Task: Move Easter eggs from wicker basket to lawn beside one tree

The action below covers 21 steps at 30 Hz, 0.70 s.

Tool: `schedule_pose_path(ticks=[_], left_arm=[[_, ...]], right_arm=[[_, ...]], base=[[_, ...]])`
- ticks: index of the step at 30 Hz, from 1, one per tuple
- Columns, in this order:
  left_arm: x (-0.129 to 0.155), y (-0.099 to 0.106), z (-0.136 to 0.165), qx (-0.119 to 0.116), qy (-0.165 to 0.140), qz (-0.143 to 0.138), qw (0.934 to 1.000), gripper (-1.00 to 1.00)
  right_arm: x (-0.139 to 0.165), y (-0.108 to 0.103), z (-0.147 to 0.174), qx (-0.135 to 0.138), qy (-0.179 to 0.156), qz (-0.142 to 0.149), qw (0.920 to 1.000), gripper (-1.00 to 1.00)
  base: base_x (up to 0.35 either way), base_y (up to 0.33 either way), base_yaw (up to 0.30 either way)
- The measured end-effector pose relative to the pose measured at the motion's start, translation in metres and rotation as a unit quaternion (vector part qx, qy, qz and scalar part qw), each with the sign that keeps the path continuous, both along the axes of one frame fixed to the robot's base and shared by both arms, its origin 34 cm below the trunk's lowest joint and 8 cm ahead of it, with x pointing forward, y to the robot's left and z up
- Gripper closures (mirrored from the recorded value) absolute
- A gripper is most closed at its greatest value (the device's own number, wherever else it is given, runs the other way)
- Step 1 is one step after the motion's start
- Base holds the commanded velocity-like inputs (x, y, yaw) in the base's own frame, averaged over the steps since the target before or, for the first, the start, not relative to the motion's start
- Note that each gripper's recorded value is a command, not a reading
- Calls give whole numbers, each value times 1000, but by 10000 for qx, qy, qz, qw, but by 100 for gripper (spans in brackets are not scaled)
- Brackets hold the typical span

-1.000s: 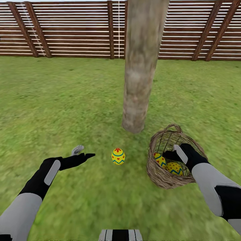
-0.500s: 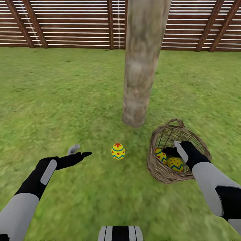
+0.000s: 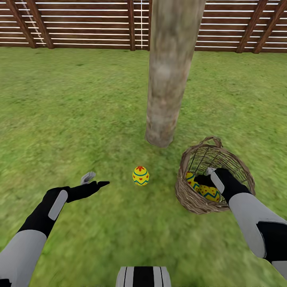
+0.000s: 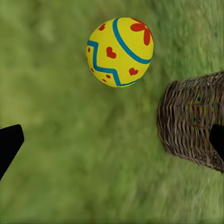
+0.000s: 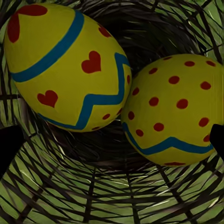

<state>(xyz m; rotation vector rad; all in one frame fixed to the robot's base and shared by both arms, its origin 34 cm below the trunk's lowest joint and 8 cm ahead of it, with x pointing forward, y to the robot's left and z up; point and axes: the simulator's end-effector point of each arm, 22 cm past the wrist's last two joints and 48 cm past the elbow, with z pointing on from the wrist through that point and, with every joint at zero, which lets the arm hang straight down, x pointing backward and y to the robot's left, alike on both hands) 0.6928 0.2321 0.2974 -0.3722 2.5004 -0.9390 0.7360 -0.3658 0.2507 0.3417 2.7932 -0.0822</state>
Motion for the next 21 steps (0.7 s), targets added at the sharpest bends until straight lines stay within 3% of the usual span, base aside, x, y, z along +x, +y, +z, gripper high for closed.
schedule_pose_path(ticks=[8,14,21], left_arm=[[0,-1,0,0,1,-8,10000,-100],[0,-3,0,-13,-2,-12,10000,-100],[0,-3,0,-21,-3,-12,10000,-100]], right_arm=[[35,3,31,-160,-495,282,9982,-100],[38,-2,35,-119,-575,391,9975,-100],[43,-16,39,-305,-726,451,9959,-100]], base=[[0,0,0],[0,0,0],[0,0,0]])
